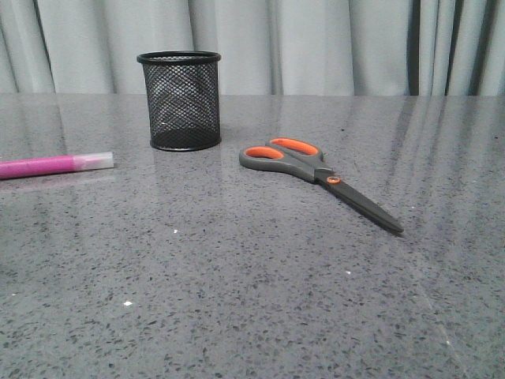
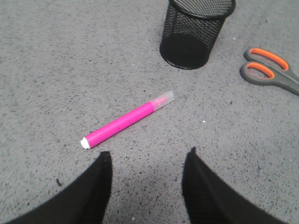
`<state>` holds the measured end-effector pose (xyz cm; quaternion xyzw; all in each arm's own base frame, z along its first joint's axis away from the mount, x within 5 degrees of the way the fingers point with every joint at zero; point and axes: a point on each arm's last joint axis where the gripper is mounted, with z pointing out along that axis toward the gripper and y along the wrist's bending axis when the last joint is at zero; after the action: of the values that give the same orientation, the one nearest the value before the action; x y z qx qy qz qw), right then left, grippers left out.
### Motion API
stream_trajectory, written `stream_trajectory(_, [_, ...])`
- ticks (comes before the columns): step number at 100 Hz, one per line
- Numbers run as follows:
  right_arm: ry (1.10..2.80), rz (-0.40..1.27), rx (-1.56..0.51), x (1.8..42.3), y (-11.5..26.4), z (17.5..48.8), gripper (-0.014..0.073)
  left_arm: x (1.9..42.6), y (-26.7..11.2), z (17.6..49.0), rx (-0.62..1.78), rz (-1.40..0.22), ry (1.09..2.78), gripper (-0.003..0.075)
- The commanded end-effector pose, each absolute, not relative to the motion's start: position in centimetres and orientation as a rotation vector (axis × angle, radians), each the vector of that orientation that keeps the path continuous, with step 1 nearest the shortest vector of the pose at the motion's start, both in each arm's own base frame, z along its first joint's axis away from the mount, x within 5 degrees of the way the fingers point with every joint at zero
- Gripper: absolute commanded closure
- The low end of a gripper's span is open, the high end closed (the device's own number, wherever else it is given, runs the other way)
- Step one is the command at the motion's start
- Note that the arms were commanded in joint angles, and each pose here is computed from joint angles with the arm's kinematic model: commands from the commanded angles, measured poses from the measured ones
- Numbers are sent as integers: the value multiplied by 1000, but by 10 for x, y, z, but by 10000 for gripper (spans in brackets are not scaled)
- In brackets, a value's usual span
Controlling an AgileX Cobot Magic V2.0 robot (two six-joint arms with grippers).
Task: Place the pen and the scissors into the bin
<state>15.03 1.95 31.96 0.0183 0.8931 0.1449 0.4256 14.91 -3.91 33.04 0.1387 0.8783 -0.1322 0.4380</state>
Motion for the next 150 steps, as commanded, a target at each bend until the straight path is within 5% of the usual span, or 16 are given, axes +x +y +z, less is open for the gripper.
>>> stream_trajectory(1, [2154,340,41,154,18,334,197,162,-43,347,410,-326,2116,351])
stream_trajectory(30, [2153,335,31,154,18,334,197,215,-52,337,775,-302,2281,367])
stream_trajectory(80, [2158,332,21,154,18,334,197,300,-56,302,1393,-175,2222,367])
stream_trajectory(150, [2161,333,20,154,18,334,197,327,-68,270,1527,-206,2226,372])
